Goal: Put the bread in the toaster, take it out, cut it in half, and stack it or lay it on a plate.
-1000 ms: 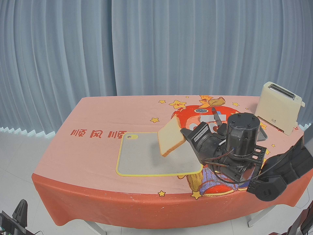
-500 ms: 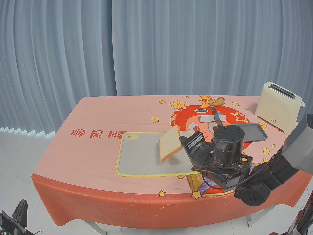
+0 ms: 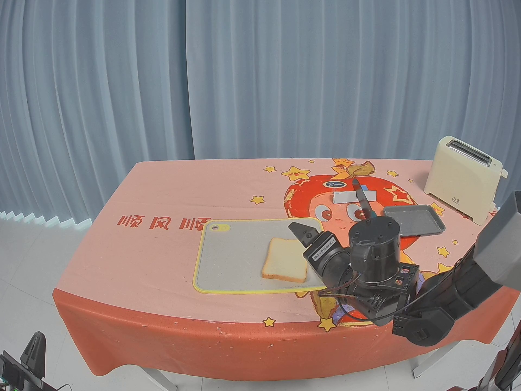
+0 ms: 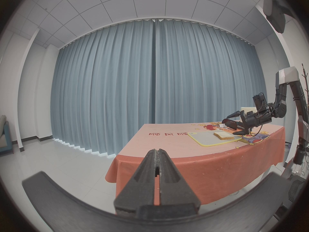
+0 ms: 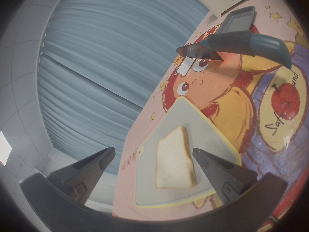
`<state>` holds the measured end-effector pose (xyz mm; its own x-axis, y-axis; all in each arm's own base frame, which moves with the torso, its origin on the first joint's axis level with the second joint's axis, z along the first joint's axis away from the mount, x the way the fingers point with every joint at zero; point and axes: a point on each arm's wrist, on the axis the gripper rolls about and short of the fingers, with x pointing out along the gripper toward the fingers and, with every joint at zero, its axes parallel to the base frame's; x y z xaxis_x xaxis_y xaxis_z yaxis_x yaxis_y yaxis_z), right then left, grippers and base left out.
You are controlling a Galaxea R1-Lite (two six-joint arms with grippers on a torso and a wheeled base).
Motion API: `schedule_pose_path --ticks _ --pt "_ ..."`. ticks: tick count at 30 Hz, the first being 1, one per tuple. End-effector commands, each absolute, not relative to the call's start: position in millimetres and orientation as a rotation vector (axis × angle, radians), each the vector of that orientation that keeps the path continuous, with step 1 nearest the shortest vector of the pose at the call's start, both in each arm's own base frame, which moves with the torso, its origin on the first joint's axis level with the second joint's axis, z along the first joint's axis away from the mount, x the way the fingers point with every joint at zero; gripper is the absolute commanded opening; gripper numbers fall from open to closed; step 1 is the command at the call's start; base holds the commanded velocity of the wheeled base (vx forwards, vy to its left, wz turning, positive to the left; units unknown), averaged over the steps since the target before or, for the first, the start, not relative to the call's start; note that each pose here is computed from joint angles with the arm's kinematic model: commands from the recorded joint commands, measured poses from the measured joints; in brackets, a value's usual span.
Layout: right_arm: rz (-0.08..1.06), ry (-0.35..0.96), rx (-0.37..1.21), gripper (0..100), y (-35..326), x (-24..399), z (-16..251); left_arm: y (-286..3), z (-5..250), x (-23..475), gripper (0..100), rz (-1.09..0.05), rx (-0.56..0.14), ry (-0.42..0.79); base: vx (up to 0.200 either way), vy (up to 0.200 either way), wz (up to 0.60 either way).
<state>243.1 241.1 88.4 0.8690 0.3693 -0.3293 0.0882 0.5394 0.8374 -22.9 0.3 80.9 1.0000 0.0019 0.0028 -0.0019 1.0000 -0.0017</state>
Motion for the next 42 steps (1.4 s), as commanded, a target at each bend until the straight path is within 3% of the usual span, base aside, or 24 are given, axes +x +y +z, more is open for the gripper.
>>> schedule_pose_path --ticks 1,6,12,16,24,25,36,42 --pt "0.202 0.499 0.997 100 245.0 238.4 106.4 0.3 75.9 -21.9 0 0.002 -0.001 0.011 0.000 0.000 0.00" --pt "0.186 0.505 0.958 100 243.2 235.1 124.9 0.3 75.9 -21.9 0 0.003 -0.001 0.011 0.000 0.000 0.00" --pt "0.266 0.442 0.866 100 228.8 218.4 160.0 0.3 75.9 -21.9 0 0.002 -0.003 0.011 0.000 0.000 0.00" --pt "0.279 0.435 0.707 100 214.9 210.0 170.5 0.3 75.9 -21.9 0 0.002 -0.001 0.011 0.000 0.000 0.00" --pt "0.290 0.404 0.634 100 206.6 208.4 179.5 0.3 75.9 -21.9 0 0.003 -0.001 0.011 0.000 0.000 0.00" --pt "0.290 0.402 0.614 0 205.4 208.0 179.0 0.3 75.9 -21.9 0 0.003 -0.001 0.011 0.000 0.000 0.00" --pt "0.365 0.432 0.441 0 200.0 200.4 171.2 0.3 75.9 -21.9 0 0.002 -0.001 0.011 0.000 0.000 0.00" --pt "0.366 0.627 0.324 0 206.5 192.6 126.6 0.3 75.9 -21.9 0 0.002 -0.001 0.011 0.000 0.000 0.00"
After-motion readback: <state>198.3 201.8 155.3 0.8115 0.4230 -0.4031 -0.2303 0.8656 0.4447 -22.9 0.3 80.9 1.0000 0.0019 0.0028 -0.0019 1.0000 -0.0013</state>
